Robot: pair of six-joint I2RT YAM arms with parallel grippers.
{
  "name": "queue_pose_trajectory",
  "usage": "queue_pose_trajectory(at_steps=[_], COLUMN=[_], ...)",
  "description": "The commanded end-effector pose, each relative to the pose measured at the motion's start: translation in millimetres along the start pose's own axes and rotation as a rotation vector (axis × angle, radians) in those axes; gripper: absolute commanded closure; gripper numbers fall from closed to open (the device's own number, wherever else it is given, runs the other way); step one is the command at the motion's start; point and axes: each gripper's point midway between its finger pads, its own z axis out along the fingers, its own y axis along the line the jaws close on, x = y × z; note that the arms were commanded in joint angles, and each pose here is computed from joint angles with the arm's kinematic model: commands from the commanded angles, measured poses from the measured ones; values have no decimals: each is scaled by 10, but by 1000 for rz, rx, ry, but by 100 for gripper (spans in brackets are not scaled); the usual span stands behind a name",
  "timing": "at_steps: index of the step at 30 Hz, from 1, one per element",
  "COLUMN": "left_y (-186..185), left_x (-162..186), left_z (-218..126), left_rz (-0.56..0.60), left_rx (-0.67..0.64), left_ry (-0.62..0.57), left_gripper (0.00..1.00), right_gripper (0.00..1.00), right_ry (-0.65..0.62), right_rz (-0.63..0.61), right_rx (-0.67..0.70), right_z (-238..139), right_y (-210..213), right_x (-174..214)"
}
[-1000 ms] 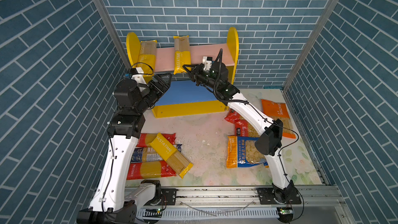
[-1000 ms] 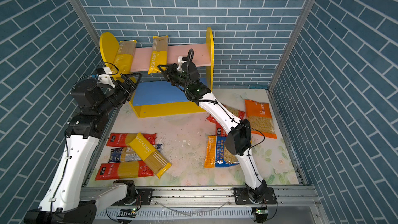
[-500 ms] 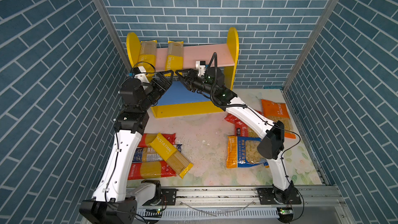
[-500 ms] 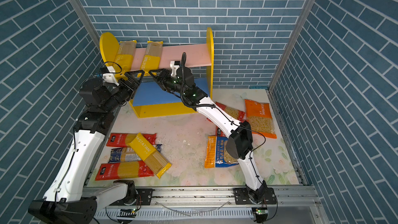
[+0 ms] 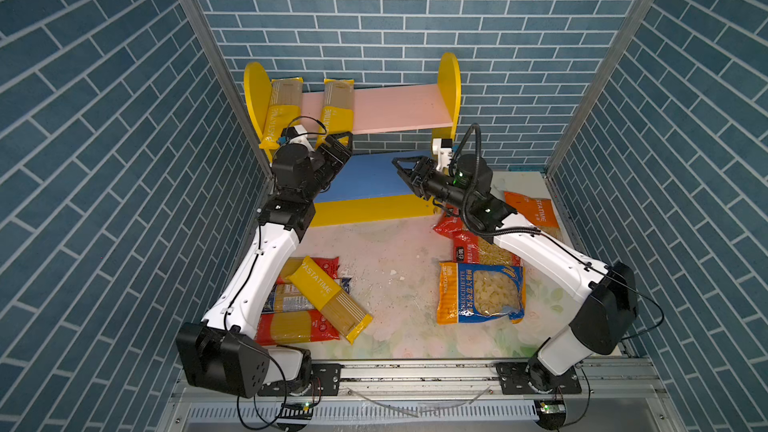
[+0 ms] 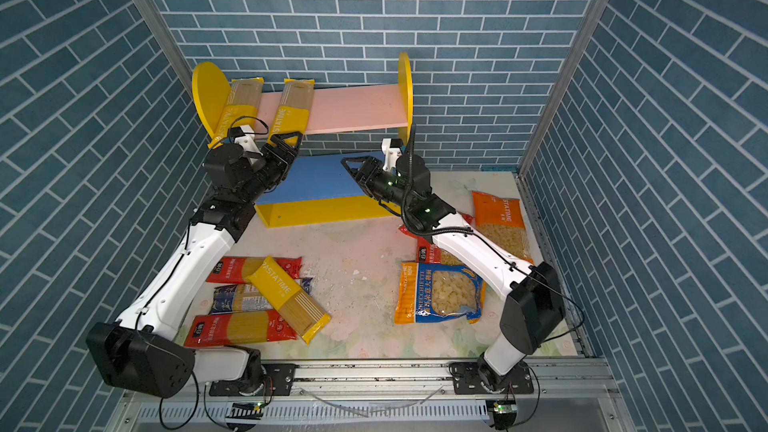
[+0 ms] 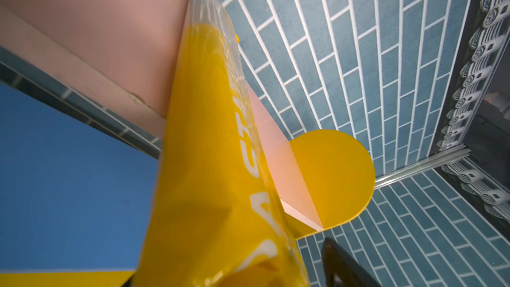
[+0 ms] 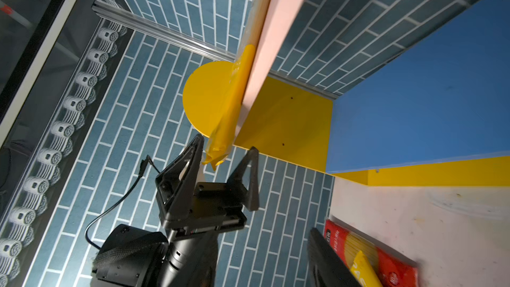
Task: Place and organize the pasta boxes and bags onto the shelf
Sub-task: 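Push the pack along the shelf toward the first pack with left gripper while right withdraws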
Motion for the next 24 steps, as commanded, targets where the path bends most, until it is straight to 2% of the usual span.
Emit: queue_pose_trajectory(at_steps=[1,4,9,20,24], left_y=[-95,-120,-121,99,229], left_x=[-200,-241,-349,-663,-734], left_z=[-76,-85,-161,-406,-441], left_rz=[-9,-19,11,-36,-77], left_rx=[35,41,-4,-112,-126], left_ry=[-131,-155,-197,-287,-341], left_gripper=[36,55,76,86,100], right_gripper=[47,48,50,54,55], right_ry=[-34,-22,1,32,41], right_rz=[-46,-40,-8,-1,1], right_rx=[31,77,88,105,108], right_z=[-150,-181,-138,-153,-159], right_y=[-143,-334,-470,-592,-612], right_x=[-13,40,117,215,240])
